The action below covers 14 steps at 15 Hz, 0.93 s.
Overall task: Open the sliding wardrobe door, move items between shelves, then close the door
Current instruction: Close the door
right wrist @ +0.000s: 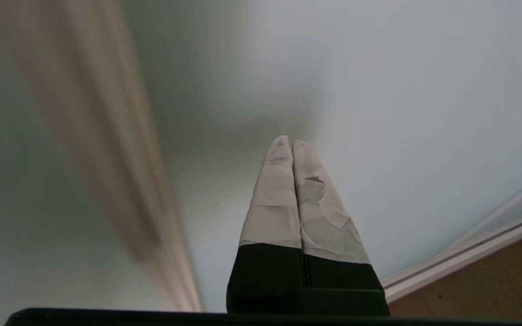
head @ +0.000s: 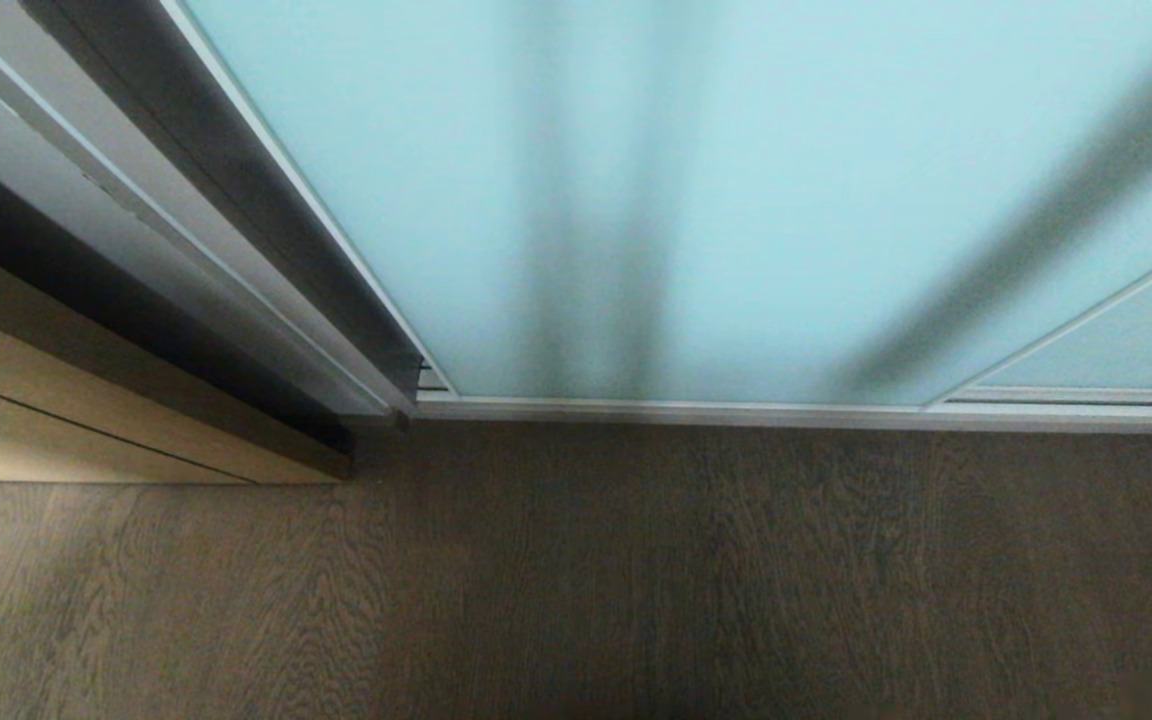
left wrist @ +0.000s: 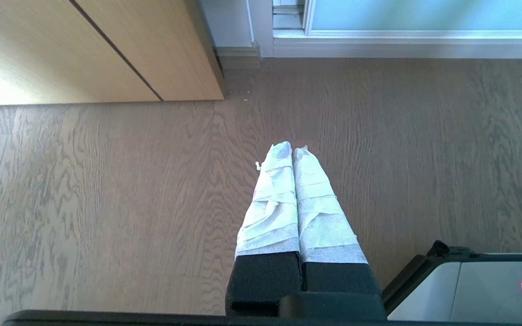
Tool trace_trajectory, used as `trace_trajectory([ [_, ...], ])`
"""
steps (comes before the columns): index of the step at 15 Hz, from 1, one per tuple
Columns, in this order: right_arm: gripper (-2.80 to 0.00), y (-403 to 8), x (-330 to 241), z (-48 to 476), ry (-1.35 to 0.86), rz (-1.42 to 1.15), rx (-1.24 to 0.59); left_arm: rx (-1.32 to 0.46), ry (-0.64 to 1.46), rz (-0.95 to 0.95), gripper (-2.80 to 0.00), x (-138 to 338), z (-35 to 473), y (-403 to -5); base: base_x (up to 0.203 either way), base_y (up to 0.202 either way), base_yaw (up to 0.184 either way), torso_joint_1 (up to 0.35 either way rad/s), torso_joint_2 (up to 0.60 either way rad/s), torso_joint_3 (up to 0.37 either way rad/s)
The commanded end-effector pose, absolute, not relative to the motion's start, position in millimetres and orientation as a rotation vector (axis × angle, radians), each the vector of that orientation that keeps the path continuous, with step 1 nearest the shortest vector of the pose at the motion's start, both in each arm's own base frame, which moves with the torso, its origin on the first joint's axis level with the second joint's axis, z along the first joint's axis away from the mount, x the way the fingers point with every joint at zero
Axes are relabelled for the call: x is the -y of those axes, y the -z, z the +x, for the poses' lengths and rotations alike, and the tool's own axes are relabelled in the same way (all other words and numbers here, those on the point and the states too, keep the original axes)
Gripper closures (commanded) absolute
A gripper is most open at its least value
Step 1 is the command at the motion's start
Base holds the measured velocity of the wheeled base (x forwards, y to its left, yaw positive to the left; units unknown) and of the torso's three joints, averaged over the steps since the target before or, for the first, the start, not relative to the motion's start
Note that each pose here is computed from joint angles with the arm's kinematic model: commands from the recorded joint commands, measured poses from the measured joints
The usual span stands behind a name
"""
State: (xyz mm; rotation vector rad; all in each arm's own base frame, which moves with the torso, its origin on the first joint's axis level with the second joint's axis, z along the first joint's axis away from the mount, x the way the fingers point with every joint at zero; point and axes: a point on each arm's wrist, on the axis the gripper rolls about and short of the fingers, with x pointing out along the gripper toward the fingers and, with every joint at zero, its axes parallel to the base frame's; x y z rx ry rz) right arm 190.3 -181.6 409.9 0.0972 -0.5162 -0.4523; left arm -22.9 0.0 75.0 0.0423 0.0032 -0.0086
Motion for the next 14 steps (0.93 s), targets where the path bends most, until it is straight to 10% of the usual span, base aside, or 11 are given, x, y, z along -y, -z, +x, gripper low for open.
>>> trace_trajectory([
  [1, 0.00, -404, 191, 200, 0.456, 0.109, 0.500, -0.006, 0.009, 0.043, 0.00, 0, -23, -75, 0.000, 0.000, 0.000, 0.000, 0.00, 0.000],
  [14, 0.00, -396, 198, 237, 0.387, 0.133, 0.479, -0.005, 0.009, 0.043, 0.00, 0, -23, -75, 0.000, 0.000, 0.000, 0.000, 0.00, 0.000],
])
